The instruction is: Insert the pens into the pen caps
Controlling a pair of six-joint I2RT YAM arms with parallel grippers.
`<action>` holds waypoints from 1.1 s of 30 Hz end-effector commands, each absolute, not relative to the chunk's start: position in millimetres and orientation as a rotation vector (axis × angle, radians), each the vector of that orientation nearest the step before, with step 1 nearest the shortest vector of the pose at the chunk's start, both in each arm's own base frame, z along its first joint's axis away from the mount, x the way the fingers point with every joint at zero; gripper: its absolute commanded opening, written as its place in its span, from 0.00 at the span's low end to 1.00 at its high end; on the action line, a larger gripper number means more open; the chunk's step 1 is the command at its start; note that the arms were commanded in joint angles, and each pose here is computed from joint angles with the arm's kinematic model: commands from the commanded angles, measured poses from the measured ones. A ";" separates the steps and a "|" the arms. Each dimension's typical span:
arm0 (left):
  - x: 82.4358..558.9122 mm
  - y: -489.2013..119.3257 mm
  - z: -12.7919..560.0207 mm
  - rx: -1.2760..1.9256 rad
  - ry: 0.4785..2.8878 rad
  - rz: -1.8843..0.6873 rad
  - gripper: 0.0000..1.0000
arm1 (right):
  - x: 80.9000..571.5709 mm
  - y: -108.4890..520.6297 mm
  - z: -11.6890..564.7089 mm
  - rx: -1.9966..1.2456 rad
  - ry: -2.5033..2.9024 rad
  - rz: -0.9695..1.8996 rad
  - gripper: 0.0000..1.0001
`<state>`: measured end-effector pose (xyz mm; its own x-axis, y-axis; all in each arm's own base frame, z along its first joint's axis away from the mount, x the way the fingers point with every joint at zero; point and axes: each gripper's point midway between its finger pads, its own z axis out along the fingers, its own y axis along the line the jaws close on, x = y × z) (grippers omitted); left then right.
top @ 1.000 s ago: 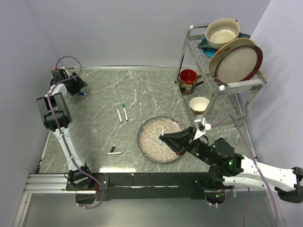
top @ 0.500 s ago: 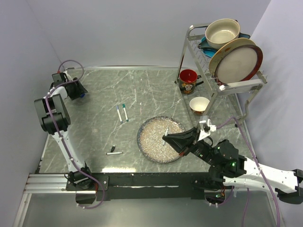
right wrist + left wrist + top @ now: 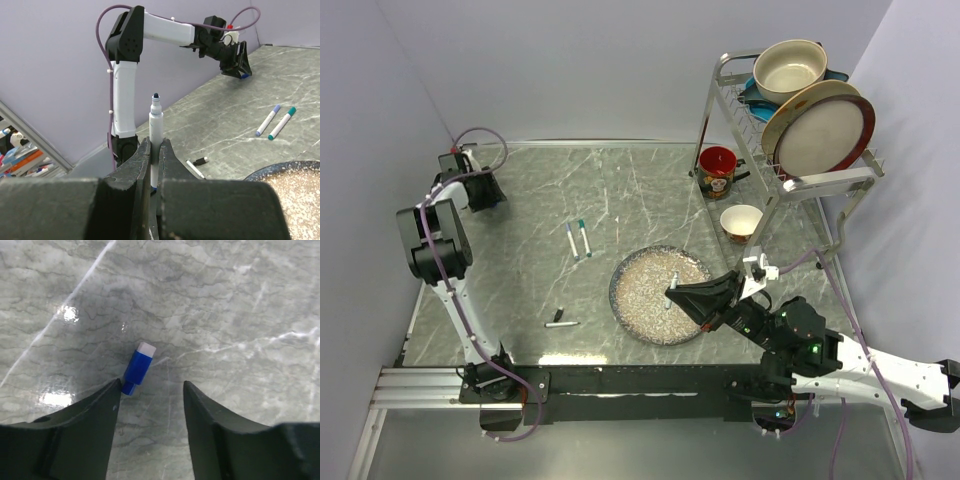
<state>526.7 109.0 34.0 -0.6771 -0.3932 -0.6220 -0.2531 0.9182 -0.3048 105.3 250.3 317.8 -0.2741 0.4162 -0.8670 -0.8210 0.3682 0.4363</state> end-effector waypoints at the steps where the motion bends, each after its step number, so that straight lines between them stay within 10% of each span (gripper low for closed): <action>1: 518.3 114.5 32.8 -0.393 2.399 -0.080 0.55 | 102.4 249.6 325.3 -0.398 1.354 1.275 0.00; 24: 541.0 119.9 19.1 -0.201 2.446 0.264 0.51 | 103.0 251.9 324.8 -0.405 1.357 1.269 0.00; 33: 538.6 113.1 13.0 -0.181 2.473 0.224 0.28 | 103.6 250.8 326.3 -0.399 1.354 1.267 0.00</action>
